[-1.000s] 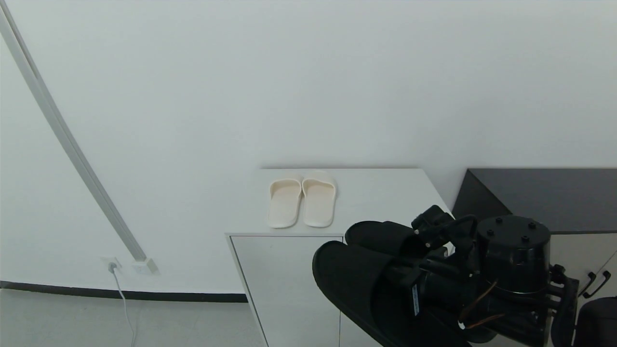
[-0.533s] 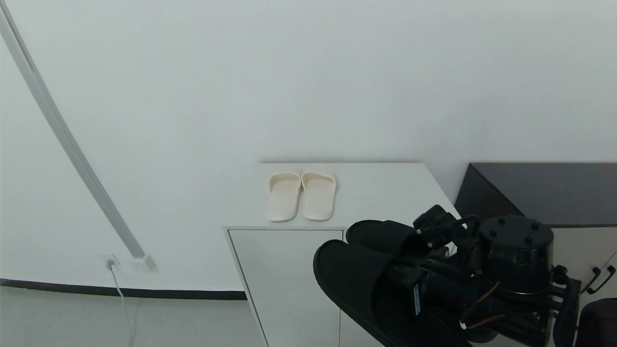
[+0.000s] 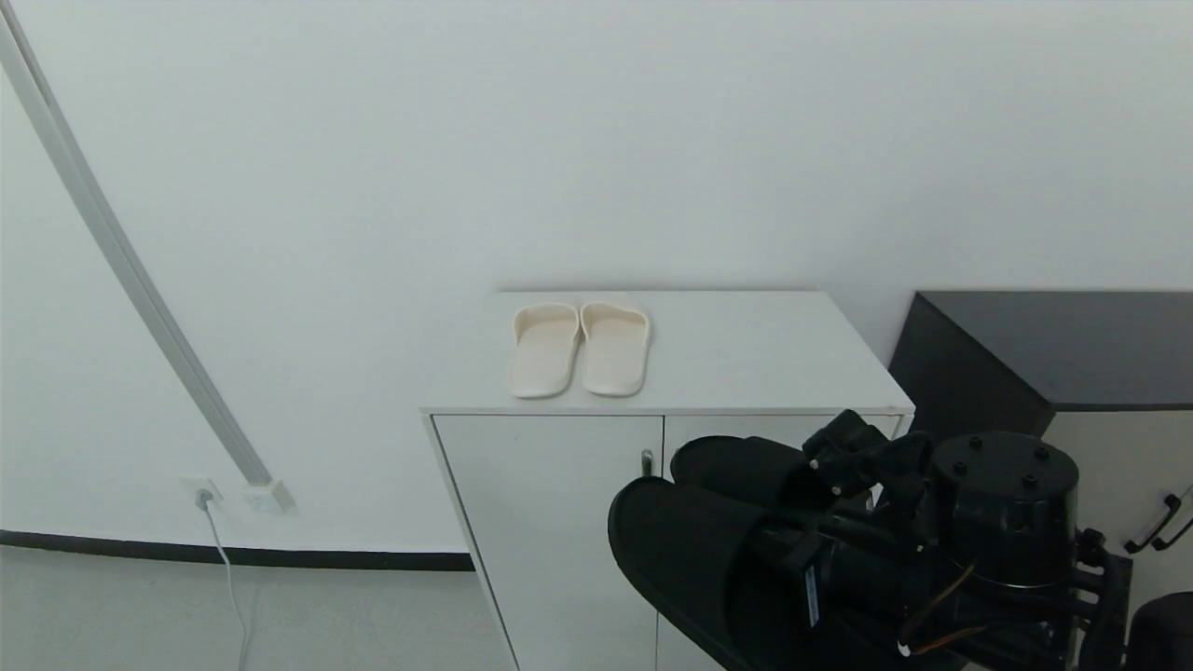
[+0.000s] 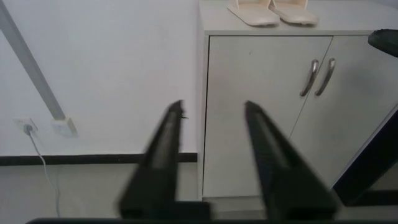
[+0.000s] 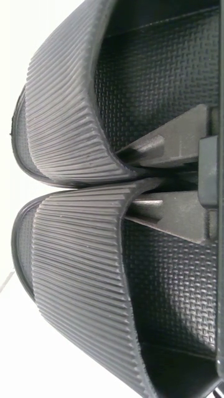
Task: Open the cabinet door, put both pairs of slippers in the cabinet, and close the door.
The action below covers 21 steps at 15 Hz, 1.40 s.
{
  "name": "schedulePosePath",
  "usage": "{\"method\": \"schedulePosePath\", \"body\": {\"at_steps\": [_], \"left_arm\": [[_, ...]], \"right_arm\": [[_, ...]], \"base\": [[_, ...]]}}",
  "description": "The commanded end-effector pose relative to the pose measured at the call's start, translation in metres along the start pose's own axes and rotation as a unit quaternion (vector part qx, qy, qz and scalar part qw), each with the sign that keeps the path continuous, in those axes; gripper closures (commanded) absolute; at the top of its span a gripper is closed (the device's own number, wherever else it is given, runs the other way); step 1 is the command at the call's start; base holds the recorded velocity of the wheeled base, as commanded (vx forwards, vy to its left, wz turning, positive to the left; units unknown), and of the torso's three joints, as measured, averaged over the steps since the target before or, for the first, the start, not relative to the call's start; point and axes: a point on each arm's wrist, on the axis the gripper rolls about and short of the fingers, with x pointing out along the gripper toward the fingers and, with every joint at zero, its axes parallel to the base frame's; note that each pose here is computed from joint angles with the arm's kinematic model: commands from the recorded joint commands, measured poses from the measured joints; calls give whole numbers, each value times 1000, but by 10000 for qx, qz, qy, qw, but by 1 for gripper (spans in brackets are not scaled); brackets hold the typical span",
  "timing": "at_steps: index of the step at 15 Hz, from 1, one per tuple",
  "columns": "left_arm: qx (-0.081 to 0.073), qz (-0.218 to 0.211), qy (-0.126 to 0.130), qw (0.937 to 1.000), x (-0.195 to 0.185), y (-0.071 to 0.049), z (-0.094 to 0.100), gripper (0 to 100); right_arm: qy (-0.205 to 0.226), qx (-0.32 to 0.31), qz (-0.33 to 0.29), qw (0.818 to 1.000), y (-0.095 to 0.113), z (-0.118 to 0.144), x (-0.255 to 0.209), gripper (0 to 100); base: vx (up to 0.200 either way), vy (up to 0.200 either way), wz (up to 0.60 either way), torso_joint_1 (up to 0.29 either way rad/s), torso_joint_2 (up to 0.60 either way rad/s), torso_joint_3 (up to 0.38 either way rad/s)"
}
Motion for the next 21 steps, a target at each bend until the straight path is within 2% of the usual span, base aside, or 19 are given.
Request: {"method": "schedulePosePath", "body": {"at_steps": [1, 3, 11, 21], "left_arm": [[18, -7, 8, 10000, 0, 0, 0, 0], [64, -22, 8, 10000, 0, 0, 0, 0], [18, -7, 8, 10000, 0, 0, 0, 0], [49, -15, 8, 10000, 0, 0, 0, 0]], "right_arm": [[36, -6, 5, 10000, 0, -2, 1, 100], [66, -16, 2, 10000, 0, -4, 0, 100], [-19, -156, 97, 9998, 5, -3, -2, 100], [90, -164, 127, 9997, 6, -11, -4, 100]], "base": [[0, 0, 0, -227, 515, 295], [0, 0, 0, -232, 549, 305], [0, 0, 0, -211, 532, 319], [0, 0, 0, -156, 485, 329]]}}
